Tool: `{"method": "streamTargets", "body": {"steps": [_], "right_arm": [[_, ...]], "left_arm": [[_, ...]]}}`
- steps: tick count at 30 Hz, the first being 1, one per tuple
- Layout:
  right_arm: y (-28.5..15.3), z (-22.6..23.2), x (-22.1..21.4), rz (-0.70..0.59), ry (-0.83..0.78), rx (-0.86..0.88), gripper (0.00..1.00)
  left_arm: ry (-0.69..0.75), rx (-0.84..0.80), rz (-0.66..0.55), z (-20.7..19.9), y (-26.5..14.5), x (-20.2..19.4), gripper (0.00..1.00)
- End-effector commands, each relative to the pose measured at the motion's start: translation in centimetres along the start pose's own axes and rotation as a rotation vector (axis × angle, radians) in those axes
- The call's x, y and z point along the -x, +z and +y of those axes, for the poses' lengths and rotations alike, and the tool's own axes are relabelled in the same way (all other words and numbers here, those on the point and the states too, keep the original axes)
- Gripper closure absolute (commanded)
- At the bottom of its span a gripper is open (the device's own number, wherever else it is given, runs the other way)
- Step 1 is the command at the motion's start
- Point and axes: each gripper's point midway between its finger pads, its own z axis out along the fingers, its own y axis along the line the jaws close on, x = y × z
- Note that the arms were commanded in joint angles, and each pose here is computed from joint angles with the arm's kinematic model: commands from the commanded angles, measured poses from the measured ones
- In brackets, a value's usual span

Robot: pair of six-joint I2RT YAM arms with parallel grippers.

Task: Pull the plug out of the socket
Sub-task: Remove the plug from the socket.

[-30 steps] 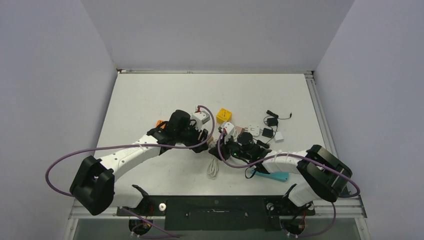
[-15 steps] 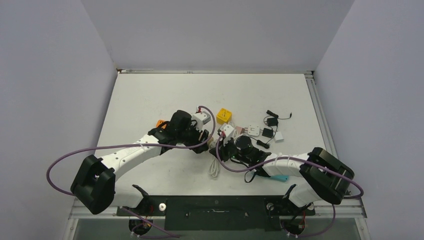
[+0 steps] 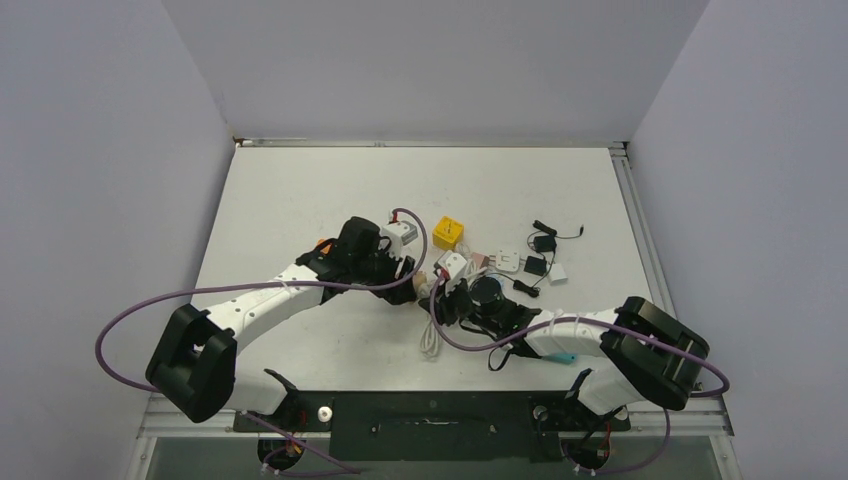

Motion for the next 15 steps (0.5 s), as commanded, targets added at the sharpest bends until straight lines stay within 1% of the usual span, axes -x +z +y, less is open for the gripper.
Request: {"method": "streamTargets", "body": {"steps": [1,6,11,15], "right_arm": [[-0.76,2.26,6.44,-0.231,0.030,0.164,0.95],[-1.40,1.54,6.96,-0.253,0.104,0.284,0.95],[-1.31,1.63,6.84,-0.246,0.103,0.300,0.95],[-0.96,1.76,6.56,-0.232,0.072,0.253,0.95]], "left_arm": [[0.030,0.028,-0.084,0.51,-0.16,2.75,1.00],[0.069,0.024,-0.089,0.09,-0.42,2.76,1.00],[0.093,0.026,-0.098,-0.13,-0.62,2.86,1.00],[0.073,0.048,-0.095,0.35,-0.56,2.86,1.00]]}}
